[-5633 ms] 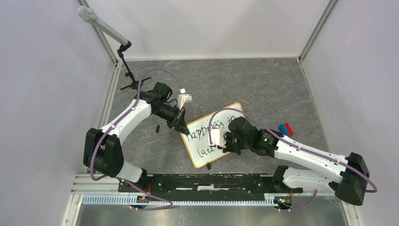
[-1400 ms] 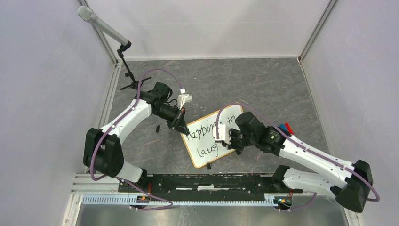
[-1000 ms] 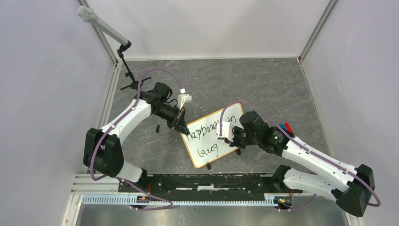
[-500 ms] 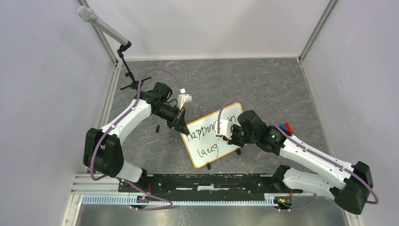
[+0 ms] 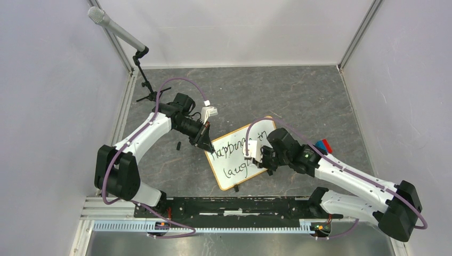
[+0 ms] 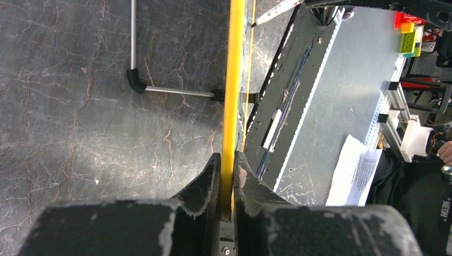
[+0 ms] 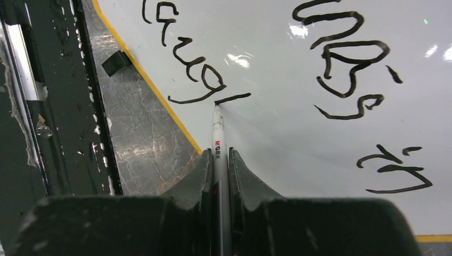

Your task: Write a sentence on the whiteboard

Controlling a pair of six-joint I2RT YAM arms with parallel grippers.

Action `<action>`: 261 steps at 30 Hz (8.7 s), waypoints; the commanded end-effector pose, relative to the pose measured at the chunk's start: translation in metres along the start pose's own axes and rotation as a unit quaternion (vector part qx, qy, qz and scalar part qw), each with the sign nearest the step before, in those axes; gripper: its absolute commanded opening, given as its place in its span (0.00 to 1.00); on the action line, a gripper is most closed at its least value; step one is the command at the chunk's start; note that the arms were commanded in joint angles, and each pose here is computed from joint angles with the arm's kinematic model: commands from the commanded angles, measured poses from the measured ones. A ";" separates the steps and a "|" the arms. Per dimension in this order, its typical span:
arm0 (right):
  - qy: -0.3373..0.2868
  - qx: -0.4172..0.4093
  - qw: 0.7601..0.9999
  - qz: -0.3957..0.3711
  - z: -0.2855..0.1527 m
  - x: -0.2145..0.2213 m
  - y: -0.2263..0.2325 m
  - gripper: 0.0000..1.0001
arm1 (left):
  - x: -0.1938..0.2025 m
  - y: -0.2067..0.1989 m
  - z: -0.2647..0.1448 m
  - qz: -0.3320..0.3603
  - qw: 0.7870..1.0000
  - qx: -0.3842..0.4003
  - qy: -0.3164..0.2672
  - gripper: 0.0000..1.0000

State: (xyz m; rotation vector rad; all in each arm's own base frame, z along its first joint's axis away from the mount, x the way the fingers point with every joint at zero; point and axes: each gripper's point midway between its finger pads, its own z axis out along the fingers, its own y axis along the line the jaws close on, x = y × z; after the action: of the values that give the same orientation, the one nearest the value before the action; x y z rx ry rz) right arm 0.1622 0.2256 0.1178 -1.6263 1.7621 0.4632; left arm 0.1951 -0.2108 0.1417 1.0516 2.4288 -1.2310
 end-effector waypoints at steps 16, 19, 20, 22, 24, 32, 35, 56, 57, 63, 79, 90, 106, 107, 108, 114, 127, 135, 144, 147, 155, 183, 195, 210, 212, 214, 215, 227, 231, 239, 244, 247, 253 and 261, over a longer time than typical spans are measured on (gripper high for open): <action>-0.012 0.004 1.000 -0.006 -0.001 -0.008 -0.003 0.00 | 0.023 0.023 0.004 -0.016 0.997 -0.060 0.045 0.02; -0.018 0.016 1.000 -0.004 -0.004 -0.014 -0.009 0.00 | 0.023 0.023 0.004 -0.016 0.997 -0.060 0.045 0.02; -0.021 0.019 1.000 -0.003 -0.004 -0.015 -0.010 0.00 | 0.023 0.023 0.004 -0.016 0.997 -0.060 0.045 0.02; -0.025 0.023 0.999 -0.002 -0.006 -0.019 -0.012 0.00 | 0.023 0.023 0.004 -0.016 0.997 -0.061 0.045 0.02; -0.027 0.029 0.999 -0.001 -0.007 -0.021 -0.015 0.00 | 0.023 0.023 0.004 -0.016 0.997 -0.060 0.044 0.02; -0.027 0.047 0.999 -0.002 -0.011 -0.024 -0.023 0.00 | 0.023 0.023 0.004 -0.015 0.997 -0.061 0.044 0.02; -0.027 0.055 0.998 -0.003 -0.013 -0.025 -0.027 0.00 | 0.023 0.023 0.003 -0.016 0.997 -0.062 0.044 0.02; 0.028 0.011 1.000 -0.005 -0.003 0.018 -0.004 0.00 | 0.024 0.023 0.004 -0.018 0.997 -0.062 0.045 0.03; 0.029 0.008 1.000 -0.006 -0.002 0.019 -0.003 0.00 | 0.023 0.023 0.004 -0.018 0.997 -0.062 0.045 0.02; 0.031 -0.008 0.999 -0.008 -0.001 0.020 0.003 0.00 | 0.024 0.024 0.004 -0.018 0.997 -0.061 0.046 0.02; -0.012 0.038 0.999 0.003 -0.021 -0.010 -0.017 0.00 | 0.024 0.023 0.004 -0.017 0.997 -0.061 0.046 0.02; -0.009 0.043 0.999 0.011 -0.019 -0.009 -0.023 0.00 | 0.023 0.023 0.004 -0.015 0.997 -0.061 0.044 0.03; 0.003 0.049 0.999 0.008 -0.017 -0.003 -0.029 0.00 | 0.023 0.023 0.004 -0.016 0.997 -0.061 0.044 0.02; 0.006 0.052 0.999 0.009 -0.018 -0.001 -0.030 0.00 | 0.024 0.023 0.004 -0.017 0.997 -0.061 0.045 0.02; 0.007 0.056 0.998 0.010 -0.021 0.000 -0.032 0.00 | 0.023 0.023 0.004 -0.016 0.997 -0.061 0.045 0.02; 0.020 0.063 0.998 0.016 -0.027 0.010 -0.037 0.00 | 0.024 0.023 0.005 -0.018 0.997 -0.060 0.047 0.02; -0.035 0.034 0.999 0.006 -0.036 -0.022 -0.033 0.00 | 0.024 0.023 0.005 -0.018 0.997 -0.060 0.047 0.02; -0.027 0.038 0.999 0.008 -0.027 -0.019 -0.037 0.00 | 0.024 0.024 0.005 -0.018 0.997 -0.061 0.047 0.02; 0.004 0.039 0.999 0.010 -0.021 0.006 -0.031 0.00 | 0.024 0.024 0.005 -0.017 0.997 -0.061 0.047 0.02; 0.010 0.030 0.999 0.014 -0.018 0.014 -0.025 0.00 | 0.024 0.024 0.005 -0.017 0.997 -0.061 0.048 0.02; 0.029 0.012 0.999 0.015 -0.012 0.031 -0.014 0.00 | 0.024 0.024 0.005 -0.015 0.997 -0.062 0.047 0.02; 0.029 0.053 0.998 0.000 -0.026 0.017 -0.034 0.00 | 0.024 0.023 0.005 -0.016 0.997 -0.061 0.047 0.03; 0.055 0.091 0.994 -0.004 -0.038 0.024 -0.049 0.00 | 0.024 0.024 0.005 -0.016 0.997 -0.061 0.046 0.03; 0.022 0.055 0.998 0.001 -0.031 0.005 -0.042 0.00 | 0.024 0.024 0.005 -0.016 0.997 -0.061 0.047 0.02; 0.021 0.047 0.999 0.003 -0.028 0.006 -0.040 0.00 | 0.024 0.024 0.005 -0.016 0.997 -0.061 0.047 0.02; 0.019 0.044 0.999 0.003 -0.027 0.006 -0.039 0.00 | 0.024 0.023 0.005 -0.015 0.997 -0.060 0.046 0.02; 0.018 0.042 0.999 0.003 -0.026 0.006 -0.038 0.00 | 0.024 0.023 0.005 -0.014 0.997 -0.060 0.046 0.03; 0.053 0.037 0.998 -0.002 -0.019 0.035 -0.029 0.00 | 0.025 0.024 0.005 -0.016 0.997 -0.060 0.048 0.02; 0.059 0.045 0.997 -0.004 -0.023 0.036 -0.032 0.00 | 0.024 0.023 0.004 -0.013 0.997 -0.061 0.046 0.02; 0.071 0.072 0.995 -0.008 -0.035 0.034 -0.041 0.00 | 0.025 0.024 0.005 -0.015 0.997 -0.060 0.047 0.02; 0.055 0.068 0.996 -0.009 -0.041 0.021 -0.042 0.00 | 0.024 0.023 0.004 -0.013 0.997 -0.060 0.046 0.02; 0.038 0.067 0.997 -0.011 -0.048 0.011 -0.042 0.00 | 0.024 0.023 0.005 -0.012 0.997 -0.060 0.046 0.02; 0.039 0.084 0.996 -0.010 -0.052 0.009 -0.048 0.00 | 0.024 0.023 0.005 -0.013 0.997 -0.059 0.047 0.02; 0.049 0.093 0.994 -0.005 -0.045 0.013 -0.053 0.00 | 0.024 0.022 0.005 -0.011 0.997 -0.061 0.047 0.02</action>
State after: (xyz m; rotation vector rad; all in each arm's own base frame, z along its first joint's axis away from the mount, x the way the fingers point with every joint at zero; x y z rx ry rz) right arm 0.1894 0.1736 0.1394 -1.5927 1.8345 0.2471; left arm 0.1951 -0.2108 0.1417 1.0521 2.4287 -1.2312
